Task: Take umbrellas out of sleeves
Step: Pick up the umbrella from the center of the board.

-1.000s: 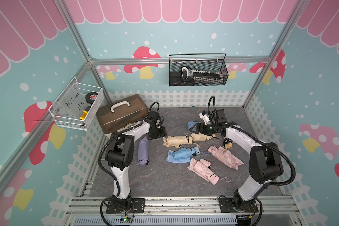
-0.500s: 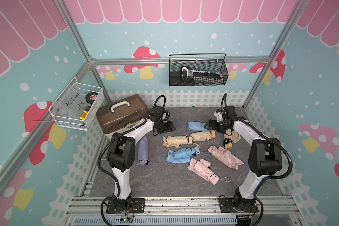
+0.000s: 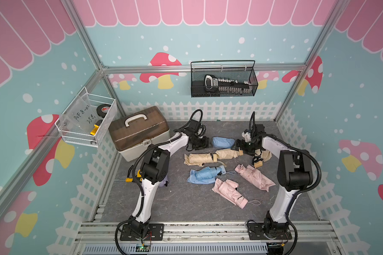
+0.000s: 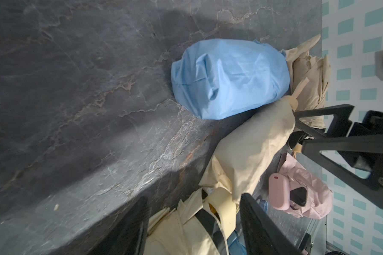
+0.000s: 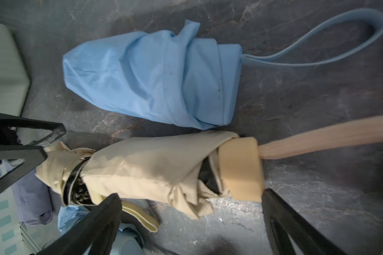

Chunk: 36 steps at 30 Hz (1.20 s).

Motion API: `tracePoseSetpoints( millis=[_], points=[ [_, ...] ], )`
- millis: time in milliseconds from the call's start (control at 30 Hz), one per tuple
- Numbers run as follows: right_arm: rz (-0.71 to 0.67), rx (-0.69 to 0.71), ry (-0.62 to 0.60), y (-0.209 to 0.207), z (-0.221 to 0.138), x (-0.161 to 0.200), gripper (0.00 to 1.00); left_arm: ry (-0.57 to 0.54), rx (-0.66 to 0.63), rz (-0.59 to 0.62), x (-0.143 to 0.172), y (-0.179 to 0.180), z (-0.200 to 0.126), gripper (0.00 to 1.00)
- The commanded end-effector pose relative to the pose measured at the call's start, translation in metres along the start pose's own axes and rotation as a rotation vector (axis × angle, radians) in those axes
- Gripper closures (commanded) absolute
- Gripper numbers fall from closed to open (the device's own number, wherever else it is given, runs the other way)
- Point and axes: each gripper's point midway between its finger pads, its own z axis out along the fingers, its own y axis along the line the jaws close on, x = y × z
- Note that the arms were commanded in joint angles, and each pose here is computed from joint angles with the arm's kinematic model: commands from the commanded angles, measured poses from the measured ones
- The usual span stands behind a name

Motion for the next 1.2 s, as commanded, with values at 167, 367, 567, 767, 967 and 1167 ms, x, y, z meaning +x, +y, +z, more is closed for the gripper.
tracePoseSetpoints(
  millis=[167, 367, 567, 767, 967, 1167],
  points=[
    [-0.219, 0.066, -0.066, 0.009, -0.023, -0.006, 0.03, 0.009, 0.002, -0.003, 0.008, 0.003, -0.01, 0.35],
    [-0.599, 0.197, -0.048, 0.019, -0.035, -0.002, 0.03, -0.009, -0.006, 0.005, 0.008, 0.003, -0.024, 0.36],
    [-1.074, 0.225, 0.13, 0.037, -0.011, 0.034, 0.03, -0.021, -0.01, 0.004, 0.012, 0.005, -0.034, 0.36],
    [-1.14, 0.305, 0.058, 0.04, 0.004, 0.006, 0.03, -0.016, -0.024, -0.006, 0.019, 0.017, -0.037, 0.35],
    [-1.17, 0.276, 0.17, 0.035, 0.03, 0.016, 0.03, 0.018, -0.028, -0.019, 0.027, 0.03, -0.023, 0.35],
    [-1.119, 0.246, 0.198, 0.034, 0.042, 0.022, 0.07, 0.057, -0.027, -0.007, 0.04, 0.037, -0.016, 0.36]
  ],
)
